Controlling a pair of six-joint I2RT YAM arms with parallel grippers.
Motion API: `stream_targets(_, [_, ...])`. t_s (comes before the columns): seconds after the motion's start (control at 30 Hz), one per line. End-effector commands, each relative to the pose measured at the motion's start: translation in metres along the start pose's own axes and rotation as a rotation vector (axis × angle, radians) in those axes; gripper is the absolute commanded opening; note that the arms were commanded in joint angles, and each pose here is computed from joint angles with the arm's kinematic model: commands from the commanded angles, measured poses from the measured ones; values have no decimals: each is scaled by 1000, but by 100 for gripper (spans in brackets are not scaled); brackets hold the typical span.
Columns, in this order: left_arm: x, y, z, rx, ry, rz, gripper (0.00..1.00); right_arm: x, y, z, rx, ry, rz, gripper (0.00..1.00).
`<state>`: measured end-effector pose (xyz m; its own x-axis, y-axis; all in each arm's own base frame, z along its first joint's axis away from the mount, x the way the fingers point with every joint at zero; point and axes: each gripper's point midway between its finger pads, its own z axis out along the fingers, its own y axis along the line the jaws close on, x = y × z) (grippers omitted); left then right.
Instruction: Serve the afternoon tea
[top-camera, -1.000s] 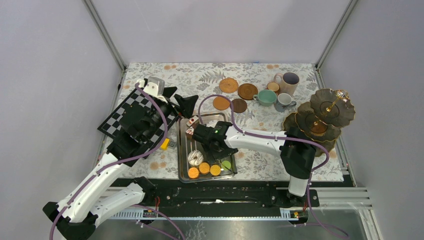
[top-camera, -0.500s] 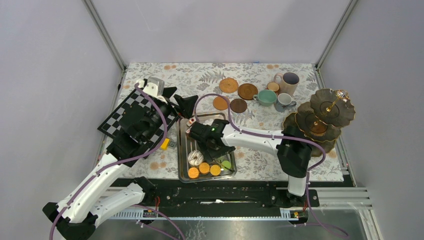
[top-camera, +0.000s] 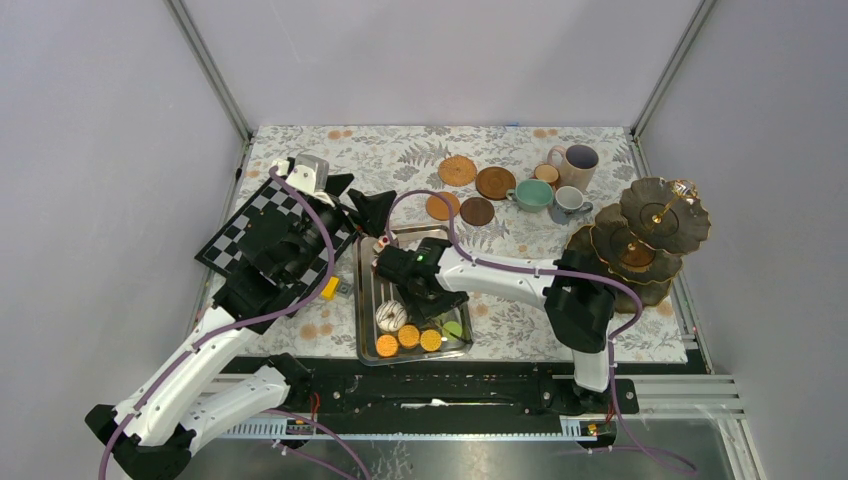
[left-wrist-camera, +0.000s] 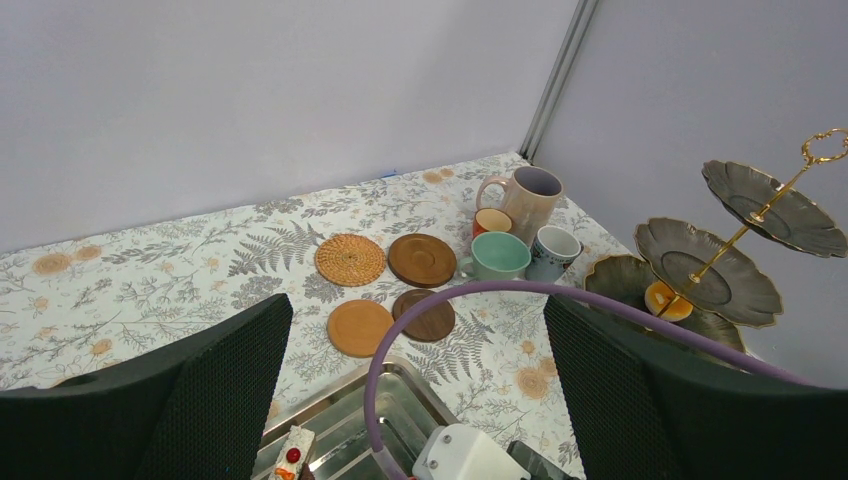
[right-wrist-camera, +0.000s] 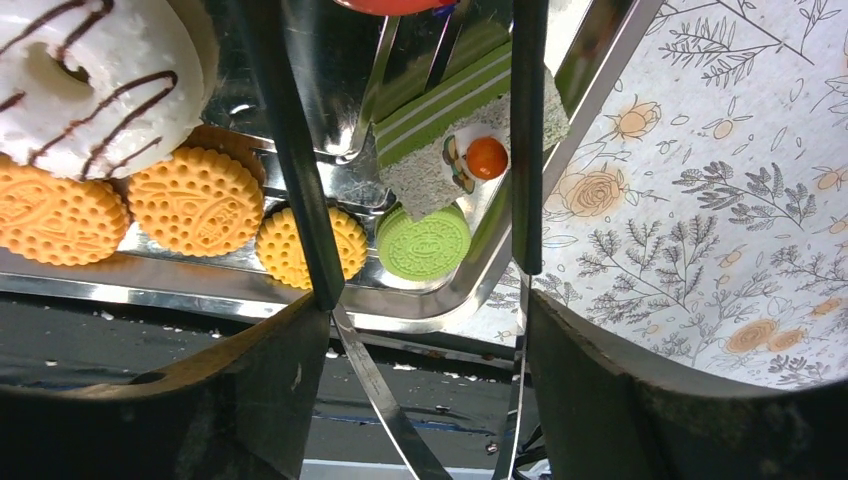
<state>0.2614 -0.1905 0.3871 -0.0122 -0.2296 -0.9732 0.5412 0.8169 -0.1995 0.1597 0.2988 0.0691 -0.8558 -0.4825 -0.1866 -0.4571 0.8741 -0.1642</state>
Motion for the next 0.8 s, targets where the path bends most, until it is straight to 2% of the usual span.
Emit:
stream_targets(0.0, [-8, -2, 0, 6, -35, 2, 99, -16, -2, -15, -4, -47, 5, 70])
stream_targets(0.07, [-7, -2, 0, 8, -32, 2, 99, -20, -2, -19, -13, -64, 8, 66])
stream_targets(0.23, [-7, -2, 0, 8, -31, 2, 99, -33, -3, -36, -25, -126, 31, 64])
stream_targets(0.4, [-8, -2, 0, 7, -33, 0, 99, -47, -30, -64, 22, -237, 138, 62])
stream_targets(0.57, [-10, -5, -2, 22, -39, -8, 99, -41, -99, -68, 131, -311, 418, 60])
stream_targets(0.77, [-14, -8, -5, 38, -50, -18, 99, -1, -183, -45, 233, -355, 798, 59])
